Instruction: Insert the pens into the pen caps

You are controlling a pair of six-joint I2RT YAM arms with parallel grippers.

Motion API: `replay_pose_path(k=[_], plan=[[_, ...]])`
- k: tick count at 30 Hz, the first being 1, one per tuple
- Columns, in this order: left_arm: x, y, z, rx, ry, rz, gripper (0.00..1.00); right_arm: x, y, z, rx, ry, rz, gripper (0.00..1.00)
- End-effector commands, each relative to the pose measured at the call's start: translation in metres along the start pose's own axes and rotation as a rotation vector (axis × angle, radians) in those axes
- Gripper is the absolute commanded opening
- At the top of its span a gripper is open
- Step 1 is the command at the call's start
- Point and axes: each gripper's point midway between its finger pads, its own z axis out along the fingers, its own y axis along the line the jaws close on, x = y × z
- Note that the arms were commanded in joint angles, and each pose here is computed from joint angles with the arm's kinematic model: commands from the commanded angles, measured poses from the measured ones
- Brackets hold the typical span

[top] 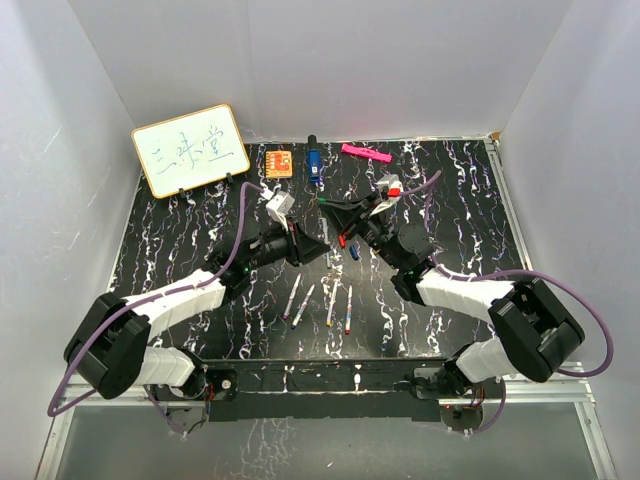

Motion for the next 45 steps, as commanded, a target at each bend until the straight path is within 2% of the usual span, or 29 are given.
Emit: replay_pose_path(k=[1, 20, 31, 41, 45], plan=[[-0.011, -0.007, 0.0, 0.022, -0.041, 0.025, 0.0, -0.023, 0.013, 0.0, -0.031, -0.069, -0.001, 0.0], [-0.036, -0.022, -0.005, 0.042, -0.105, 0.075, 0.0, 0.003, 0.007, -0.002, -0.023, -0.01, 0.02, 0.0], [-0.065, -0.042, -0.005, 0.096, -0.19, 0.088, 0.0, 0.026, 0.011, -0.009, -0.06, 0.061, 0.033, 0.0], [-0.1, -0.061, -0.018, 0.14, -0.348, 0.097, 0.0, 0.049, 0.008, -0.016, -0.053, 0.161, 0.054, 0.0], [-0.11, -0.071, -0.021, 0.177, -0.368, 0.101, 0.0, 0.061, 0.009, -0.019, -0.067, 0.216, 0.054, 0.0]])
